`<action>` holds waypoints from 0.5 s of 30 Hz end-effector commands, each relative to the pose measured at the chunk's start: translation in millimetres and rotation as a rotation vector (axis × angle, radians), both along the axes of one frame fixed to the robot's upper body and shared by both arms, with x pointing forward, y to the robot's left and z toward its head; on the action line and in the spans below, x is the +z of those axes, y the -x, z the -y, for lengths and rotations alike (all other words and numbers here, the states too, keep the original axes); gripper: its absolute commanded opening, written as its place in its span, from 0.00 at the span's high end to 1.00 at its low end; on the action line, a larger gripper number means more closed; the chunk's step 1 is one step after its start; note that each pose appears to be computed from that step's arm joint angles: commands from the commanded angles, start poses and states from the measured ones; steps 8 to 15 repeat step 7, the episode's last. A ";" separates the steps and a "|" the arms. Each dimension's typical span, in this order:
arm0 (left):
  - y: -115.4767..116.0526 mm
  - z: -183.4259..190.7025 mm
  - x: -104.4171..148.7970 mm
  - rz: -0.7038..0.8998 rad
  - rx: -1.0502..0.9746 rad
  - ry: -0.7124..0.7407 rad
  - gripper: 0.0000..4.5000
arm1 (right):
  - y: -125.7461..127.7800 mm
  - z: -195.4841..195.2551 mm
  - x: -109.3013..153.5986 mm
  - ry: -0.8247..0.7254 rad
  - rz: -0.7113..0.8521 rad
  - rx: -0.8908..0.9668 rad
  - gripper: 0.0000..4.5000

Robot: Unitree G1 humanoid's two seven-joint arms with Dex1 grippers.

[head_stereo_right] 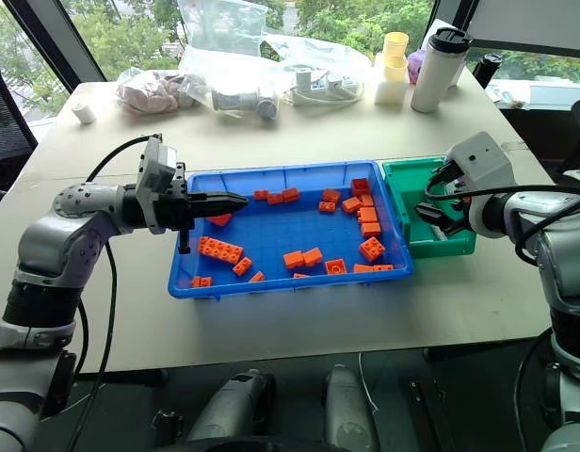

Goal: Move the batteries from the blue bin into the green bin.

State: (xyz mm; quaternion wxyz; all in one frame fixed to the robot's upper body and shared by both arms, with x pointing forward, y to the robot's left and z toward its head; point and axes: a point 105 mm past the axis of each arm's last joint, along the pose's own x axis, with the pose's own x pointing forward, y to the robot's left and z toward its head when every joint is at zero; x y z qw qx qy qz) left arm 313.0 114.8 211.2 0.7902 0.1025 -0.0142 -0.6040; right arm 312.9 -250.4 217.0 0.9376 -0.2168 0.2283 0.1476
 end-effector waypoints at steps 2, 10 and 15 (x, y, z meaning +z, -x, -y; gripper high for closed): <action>6.0 -7.5 15.9 0.056 0.004 -0.008 1.00 | 23.0 -40.9 20.2 0.037 0.038 0.322 0.01; 7.9 -15.0 13.8 0.037 0.017 -0.030 1.00 | 44.3 -67.6 8.2 0.033 -0.018 0.536 0.01; 7.9 -15.0 13.8 0.037 0.017 -0.030 1.00 | 44.3 -67.6 8.2 0.033 -0.018 0.536 0.01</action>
